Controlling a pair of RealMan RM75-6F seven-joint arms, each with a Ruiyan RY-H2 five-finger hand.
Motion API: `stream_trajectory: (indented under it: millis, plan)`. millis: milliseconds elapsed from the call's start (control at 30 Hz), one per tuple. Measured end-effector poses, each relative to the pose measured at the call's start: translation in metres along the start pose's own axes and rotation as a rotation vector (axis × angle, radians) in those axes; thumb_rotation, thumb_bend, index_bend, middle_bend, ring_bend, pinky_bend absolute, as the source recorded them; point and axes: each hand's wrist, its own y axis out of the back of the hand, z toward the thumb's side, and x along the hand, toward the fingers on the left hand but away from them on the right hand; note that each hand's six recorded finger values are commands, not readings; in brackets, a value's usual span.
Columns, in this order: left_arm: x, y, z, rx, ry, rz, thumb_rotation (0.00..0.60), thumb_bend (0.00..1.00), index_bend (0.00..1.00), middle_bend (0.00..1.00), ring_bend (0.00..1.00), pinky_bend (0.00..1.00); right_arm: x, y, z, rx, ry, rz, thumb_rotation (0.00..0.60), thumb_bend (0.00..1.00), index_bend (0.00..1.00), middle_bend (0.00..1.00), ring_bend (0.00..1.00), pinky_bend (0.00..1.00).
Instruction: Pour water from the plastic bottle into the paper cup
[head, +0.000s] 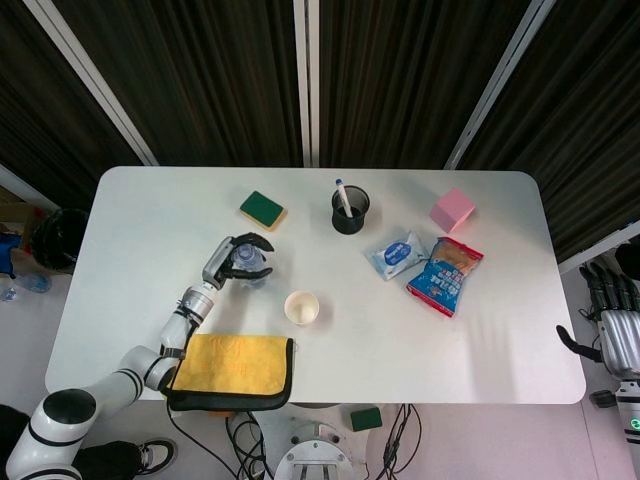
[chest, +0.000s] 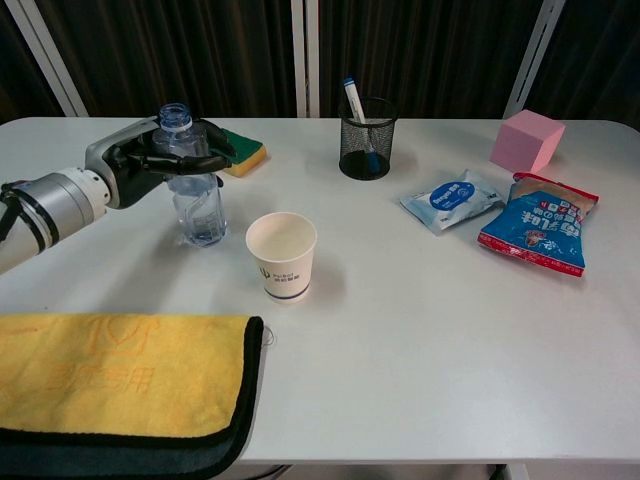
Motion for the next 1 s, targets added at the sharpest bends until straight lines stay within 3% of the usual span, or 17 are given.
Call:
stream_trajectory:
  millis: [333,733,1000]
  plan:
    - [-0.0005,-0.0017,-0.0002,0.010,-0.001,-0.005,0.600,0.17,0.61,0.59,0.54,0.45,-0.0003,0.0003,-0.0006,0.001,-0.002,-0.004,0.540,0.23,0.00,0.00,0.00,0.00]
    - [-0.0016,-0.0042,0.0017,0.012,-0.008,-0.020,0.600,0.22,0.67,0.63,0.58,0.55,-0.0004,-0.0002,-0.0005,0.002,-0.004,-0.004,0.540,0.23,0.00,0.00,0.00,0.00]
    - [-0.0043,-0.0040,0.0059,0.050,-0.031,-0.026,0.600,0.24,0.67,0.64,0.59,0.56,-0.0008,-0.0008,-0.0006,0.001,-0.004,-0.001,0.540,0.23,0.00,0.00,0.00,0.00]
